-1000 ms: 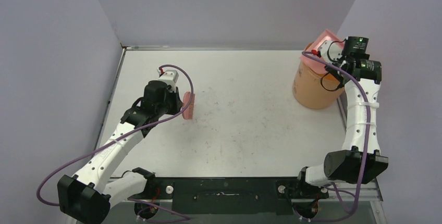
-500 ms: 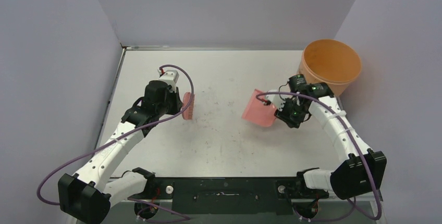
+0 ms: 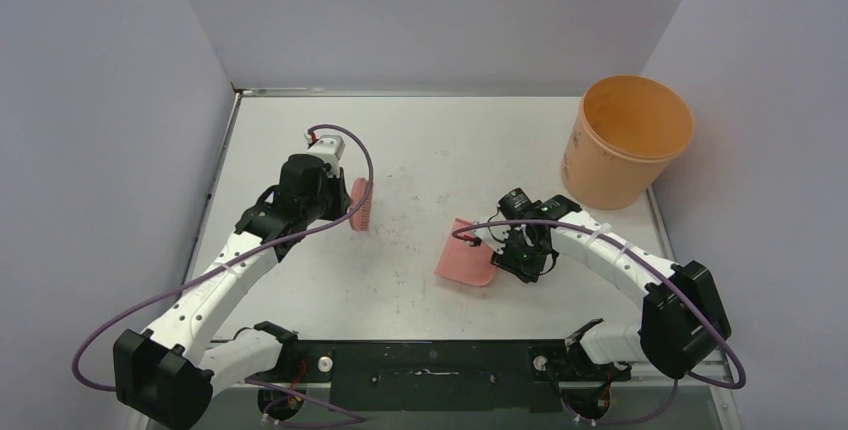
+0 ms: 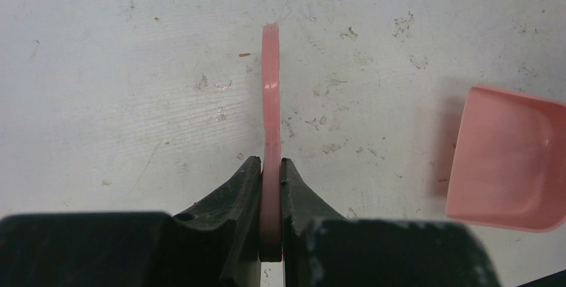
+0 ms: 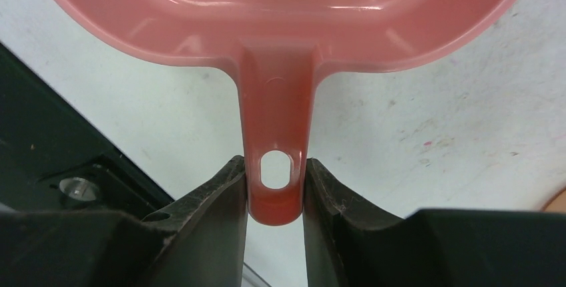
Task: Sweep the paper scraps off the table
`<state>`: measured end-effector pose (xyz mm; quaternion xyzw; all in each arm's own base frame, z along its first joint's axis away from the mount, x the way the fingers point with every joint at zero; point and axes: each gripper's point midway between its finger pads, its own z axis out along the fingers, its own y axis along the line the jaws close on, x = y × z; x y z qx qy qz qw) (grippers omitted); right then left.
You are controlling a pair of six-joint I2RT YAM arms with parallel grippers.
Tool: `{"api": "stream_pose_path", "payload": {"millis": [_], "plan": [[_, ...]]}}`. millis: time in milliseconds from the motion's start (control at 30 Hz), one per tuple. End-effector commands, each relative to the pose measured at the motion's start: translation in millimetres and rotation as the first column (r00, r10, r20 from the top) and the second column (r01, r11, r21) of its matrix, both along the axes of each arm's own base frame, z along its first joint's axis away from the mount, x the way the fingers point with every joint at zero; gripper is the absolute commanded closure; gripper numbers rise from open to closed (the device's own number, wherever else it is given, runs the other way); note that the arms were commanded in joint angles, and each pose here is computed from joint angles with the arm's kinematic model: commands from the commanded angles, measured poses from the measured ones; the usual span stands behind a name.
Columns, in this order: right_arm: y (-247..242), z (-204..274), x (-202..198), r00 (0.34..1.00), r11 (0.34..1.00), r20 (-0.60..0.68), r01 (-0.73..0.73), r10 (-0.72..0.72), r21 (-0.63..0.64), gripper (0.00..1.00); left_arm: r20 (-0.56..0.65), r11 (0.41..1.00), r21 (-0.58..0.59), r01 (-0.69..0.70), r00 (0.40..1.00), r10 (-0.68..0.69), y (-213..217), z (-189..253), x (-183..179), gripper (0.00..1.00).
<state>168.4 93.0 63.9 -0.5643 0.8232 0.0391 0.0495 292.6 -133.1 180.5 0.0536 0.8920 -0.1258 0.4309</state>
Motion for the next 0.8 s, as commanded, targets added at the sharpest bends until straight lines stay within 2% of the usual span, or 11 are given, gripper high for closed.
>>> {"api": "stream_pose_path", "payload": {"millis": [0, 167, 333, 467, 533, 633, 700, 767], "plan": [[16.3, -3.7, 23.8, 0.993, 0.999, 0.116, 0.020, -0.024, 0.032, 0.86, 0.056, 1.000, -0.012, 0.012, 0.998, -0.011, -3.8, 15.0, 7.0, 1.00], [34.6, -12.0, 23.8, 0.988, 0.998, 0.149, -0.054, 0.047, 0.045, 0.85, 0.045, 1.000, -0.009, 0.014, 0.999, -0.014, -4.8, 11.3, 7.5, 1.00], [48.8, -22.9, 13.5, 0.986, 0.990, 0.112, -0.131, 0.125, 0.044, 0.82, 0.031, 1.000, -0.008, 0.019, 0.999, -0.019, -6.5, 7.6, 7.9, 1.00], [54.7, -22.0, 18.7, 0.984, 0.991, 0.132, -0.128, 0.120, 0.050, 0.70, 0.031, 1.000, -0.011, 0.021, 0.999, -0.021, -7.1, 7.7, 7.8, 1.00], [57.7, -15.7, 23.7, 0.981, 0.991, 0.165, -0.115, 0.102, 0.070, 0.52, 0.030, 1.000, -0.013, 0.022, 0.999, -0.021, -7.8, 6.6, 8.0, 1.00], [58.1, -4.0, 32.9, 0.974, 0.988, 0.215, -0.099, 0.072, 0.117, 0.40, 0.019, 0.999, -0.019, 0.028, 0.999, -0.027, -10.0, 4.9, 8.9, 1.00], [58.7, 13.1, 44.4, 0.966, 0.980, 0.258, -0.076, 0.025, 0.186, 0.37, 0.003, 0.998, -0.041, 0.050, 0.999, -0.050, -15.4, 6.5, 7.6, 1.00], [59.4, 36.2, 59.4, 0.959, 0.951, 0.276, -0.029, -0.060, 0.309, 0.33, 0.007, 0.993, -0.082, 0.080, 0.997, -0.080, -23.7, 13.2, 4.9, 1.00]]}}
